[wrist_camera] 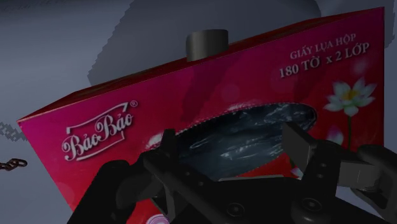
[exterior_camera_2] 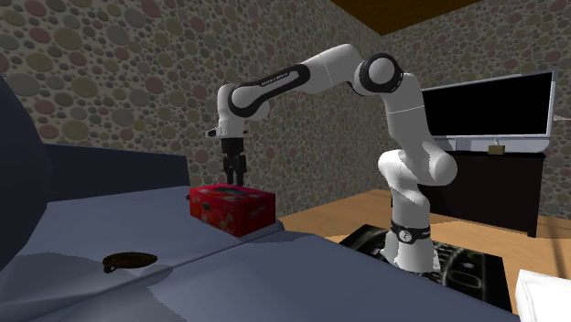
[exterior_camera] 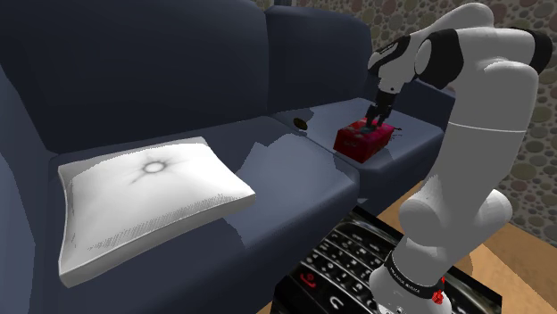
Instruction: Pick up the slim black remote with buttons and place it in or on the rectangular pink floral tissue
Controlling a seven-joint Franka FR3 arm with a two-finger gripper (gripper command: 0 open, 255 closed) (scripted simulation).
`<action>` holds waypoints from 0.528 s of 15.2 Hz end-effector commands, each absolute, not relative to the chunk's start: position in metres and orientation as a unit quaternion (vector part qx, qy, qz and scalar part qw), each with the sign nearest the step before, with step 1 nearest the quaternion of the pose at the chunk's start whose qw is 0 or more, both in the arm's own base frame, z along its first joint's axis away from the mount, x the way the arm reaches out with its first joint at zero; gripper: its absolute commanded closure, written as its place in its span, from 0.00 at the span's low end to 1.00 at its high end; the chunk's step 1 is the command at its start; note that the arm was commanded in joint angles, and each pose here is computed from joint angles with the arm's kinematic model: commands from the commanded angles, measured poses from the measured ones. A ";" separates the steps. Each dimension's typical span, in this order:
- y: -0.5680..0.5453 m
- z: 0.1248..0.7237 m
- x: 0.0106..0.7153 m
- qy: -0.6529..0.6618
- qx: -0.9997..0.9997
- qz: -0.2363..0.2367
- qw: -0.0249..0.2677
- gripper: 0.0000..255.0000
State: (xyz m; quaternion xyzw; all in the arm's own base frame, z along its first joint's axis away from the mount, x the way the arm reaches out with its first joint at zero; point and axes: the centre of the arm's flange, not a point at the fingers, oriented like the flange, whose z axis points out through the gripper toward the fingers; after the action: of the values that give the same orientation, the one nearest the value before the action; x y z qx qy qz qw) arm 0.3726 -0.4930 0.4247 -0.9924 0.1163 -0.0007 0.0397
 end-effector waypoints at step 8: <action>-0.497 0.474 0.372 0.116 -0.992 -0.001 0.040 0.00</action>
State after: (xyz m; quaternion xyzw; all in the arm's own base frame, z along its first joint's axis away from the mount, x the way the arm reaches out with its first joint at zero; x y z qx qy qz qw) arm 0.3726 -0.4976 0.4679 -0.9924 0.1164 -0.0012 0.0392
